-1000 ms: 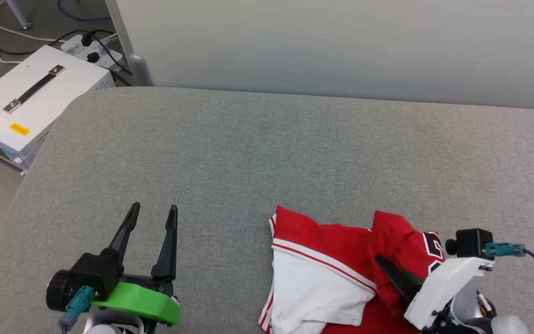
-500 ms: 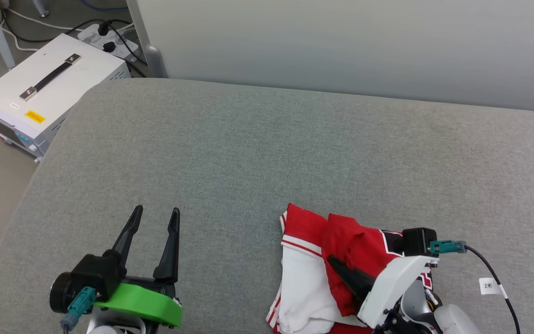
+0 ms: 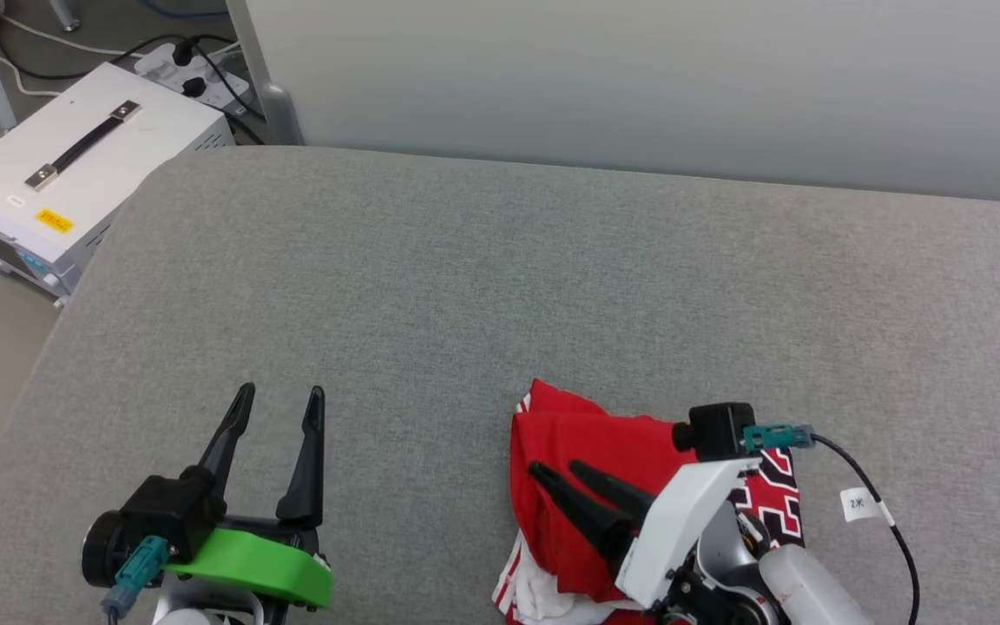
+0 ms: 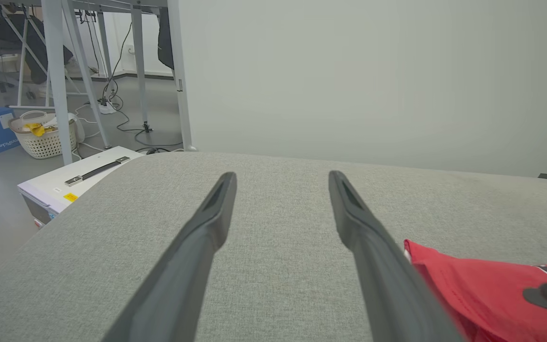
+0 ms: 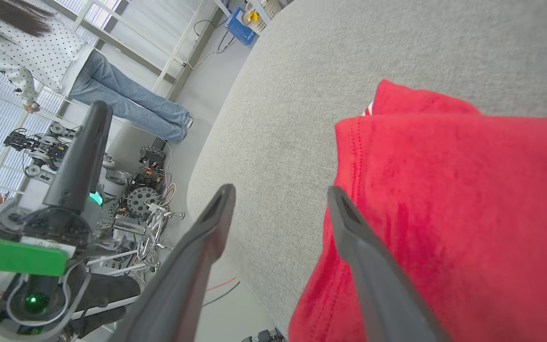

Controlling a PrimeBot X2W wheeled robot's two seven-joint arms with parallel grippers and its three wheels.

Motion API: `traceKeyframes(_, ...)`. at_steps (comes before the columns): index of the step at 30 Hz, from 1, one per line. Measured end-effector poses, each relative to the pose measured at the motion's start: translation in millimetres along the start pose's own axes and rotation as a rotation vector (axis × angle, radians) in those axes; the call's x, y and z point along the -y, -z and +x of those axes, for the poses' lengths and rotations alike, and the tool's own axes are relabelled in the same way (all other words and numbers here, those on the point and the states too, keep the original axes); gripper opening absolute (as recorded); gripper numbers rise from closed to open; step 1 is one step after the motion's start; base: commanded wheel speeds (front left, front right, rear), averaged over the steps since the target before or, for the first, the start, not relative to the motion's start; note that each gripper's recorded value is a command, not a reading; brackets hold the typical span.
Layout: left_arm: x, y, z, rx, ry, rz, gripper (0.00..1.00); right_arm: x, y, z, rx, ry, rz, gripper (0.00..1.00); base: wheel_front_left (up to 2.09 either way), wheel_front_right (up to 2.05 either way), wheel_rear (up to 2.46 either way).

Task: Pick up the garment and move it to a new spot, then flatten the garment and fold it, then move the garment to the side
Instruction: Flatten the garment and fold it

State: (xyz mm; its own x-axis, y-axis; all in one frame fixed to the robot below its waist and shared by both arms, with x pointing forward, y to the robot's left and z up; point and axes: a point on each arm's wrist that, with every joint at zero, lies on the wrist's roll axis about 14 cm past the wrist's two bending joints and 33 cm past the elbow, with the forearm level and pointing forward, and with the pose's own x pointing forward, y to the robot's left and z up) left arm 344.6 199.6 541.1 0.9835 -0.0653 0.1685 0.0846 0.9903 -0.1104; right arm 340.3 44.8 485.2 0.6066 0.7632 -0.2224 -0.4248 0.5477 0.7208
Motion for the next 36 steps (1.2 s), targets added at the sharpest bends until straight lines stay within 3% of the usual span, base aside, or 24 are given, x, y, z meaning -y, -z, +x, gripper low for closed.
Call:
traceKeyframes(4, 4, 0, 3, 0.002, 0.014, -0.003, 1.0, 7, -28, -4, 0.077, 0.047, -0.123, 1.0, 0.0, 0.0, 0.0)
traceKeyframes(7, 8, 0, 5, 0.004, 0.026, -0.006, 1.0, 17, -56, -11, 0.14, 0.113, -0.296, 1.0, 0.0, 0.0, 0.0)
traceKeyframes(10, 13, 0, 7, 0.006, 0.038, -0.012, 1.0, 31, -89, -27, 0.216, 0.198, -0.471, 1.0, 0.0, 0.0, 0.0)
traceKeyframes(18, 25, 1, 15, 0.008, 0.071, -0.027, 1.0, 62, -149, -76, 0.35, 0.379, -0.785, 1.0, 0.0, 0.0, 0.0)
traceKeyframes(25, 32, 7, 20, -0.006, 0.091, -0.037, 1.0, 75, -183, -113, 0.493, 0.472, -0.878, 1.0, 0.0, 0.0, 0.0)
traceKeyframes(36, 38, 9, 22, -0.009, 0.101, -0.053, 1.0, 98, -163, -159, 0.663, 0.591, -0.767, 1.0, 0.0, 0.0, 0.0)
